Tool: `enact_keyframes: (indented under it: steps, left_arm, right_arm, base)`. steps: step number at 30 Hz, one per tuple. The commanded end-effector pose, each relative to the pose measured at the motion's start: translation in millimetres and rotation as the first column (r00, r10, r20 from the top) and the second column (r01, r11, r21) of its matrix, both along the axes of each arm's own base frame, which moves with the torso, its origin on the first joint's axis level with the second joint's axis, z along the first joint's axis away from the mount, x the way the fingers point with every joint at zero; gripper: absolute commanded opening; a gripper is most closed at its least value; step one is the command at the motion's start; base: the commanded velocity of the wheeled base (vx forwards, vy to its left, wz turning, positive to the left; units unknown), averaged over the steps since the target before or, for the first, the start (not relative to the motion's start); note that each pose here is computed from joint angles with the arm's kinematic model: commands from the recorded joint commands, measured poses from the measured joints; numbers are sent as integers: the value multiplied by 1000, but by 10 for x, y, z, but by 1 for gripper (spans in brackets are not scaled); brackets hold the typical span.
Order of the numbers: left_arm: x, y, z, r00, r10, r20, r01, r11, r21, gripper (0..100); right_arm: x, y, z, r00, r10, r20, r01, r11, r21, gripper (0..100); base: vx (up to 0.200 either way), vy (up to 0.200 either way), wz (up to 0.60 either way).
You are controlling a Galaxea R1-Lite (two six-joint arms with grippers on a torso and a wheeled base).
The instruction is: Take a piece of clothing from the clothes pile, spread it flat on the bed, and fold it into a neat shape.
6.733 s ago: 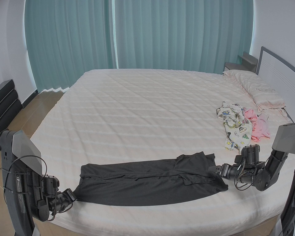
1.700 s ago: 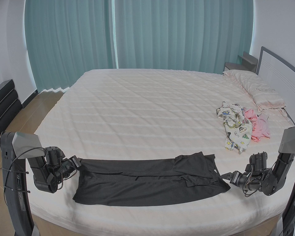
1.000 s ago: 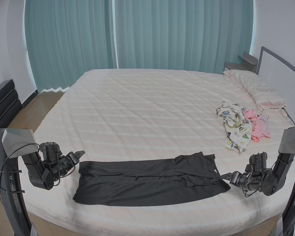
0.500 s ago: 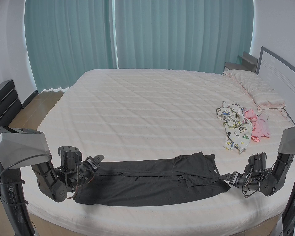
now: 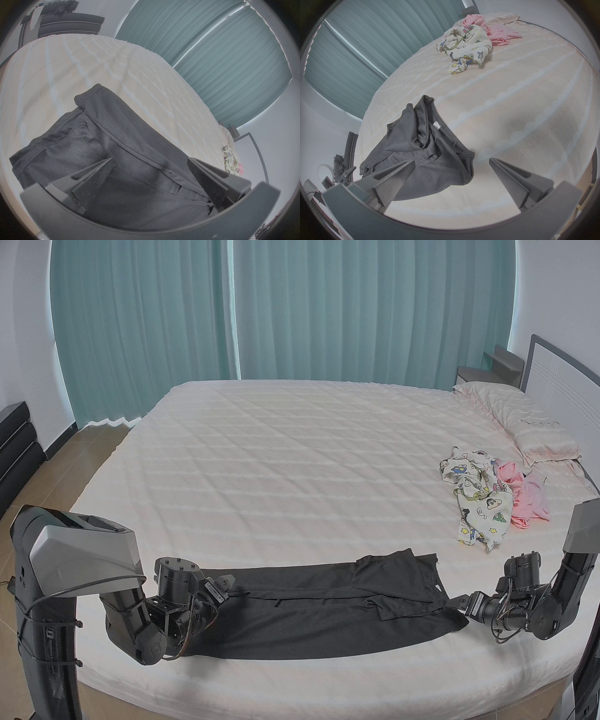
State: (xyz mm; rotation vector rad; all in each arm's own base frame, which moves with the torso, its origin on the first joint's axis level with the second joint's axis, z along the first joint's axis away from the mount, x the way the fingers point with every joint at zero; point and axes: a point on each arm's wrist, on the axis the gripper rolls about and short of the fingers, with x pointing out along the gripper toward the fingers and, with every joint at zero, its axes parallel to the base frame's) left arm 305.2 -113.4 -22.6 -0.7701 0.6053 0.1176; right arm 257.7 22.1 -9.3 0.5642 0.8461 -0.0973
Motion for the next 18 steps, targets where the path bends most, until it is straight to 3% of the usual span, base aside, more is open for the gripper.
enact_keyframes:
  steps: [1, 8, 13, 18]
  left_arm:
    - [11, -22, -95, 1000, -1, -18, 1, 1000, 11, 100]
    - [69, 11, -37, 999, 38, 20, -38, 999, 8, 100]
    - [127, 329, 246, 990, 116, 84, -115, 993, -13, 100]
    - [64, 594, 170, 990, 134, 40, -135, 990, 32, 100]
  right_arm:
    - [0, 4, -7, 1000, 3, -2, -3, 1000, 0, 100]
    - [0, 4, -7, 1000, 4, -2, -4, 1000, -1, 100]
    - [0, 4, -7, 1000, 4, -2, -4, 1000, -1, 100]
    - [0, 4, -7, 1000, 3, -2, -3, 1000, 0, 100]
  base:
    - [0, 0, 0]
    - [0, 0, 0]
    - [0, 0, 0]
    - [0, 0, 0]
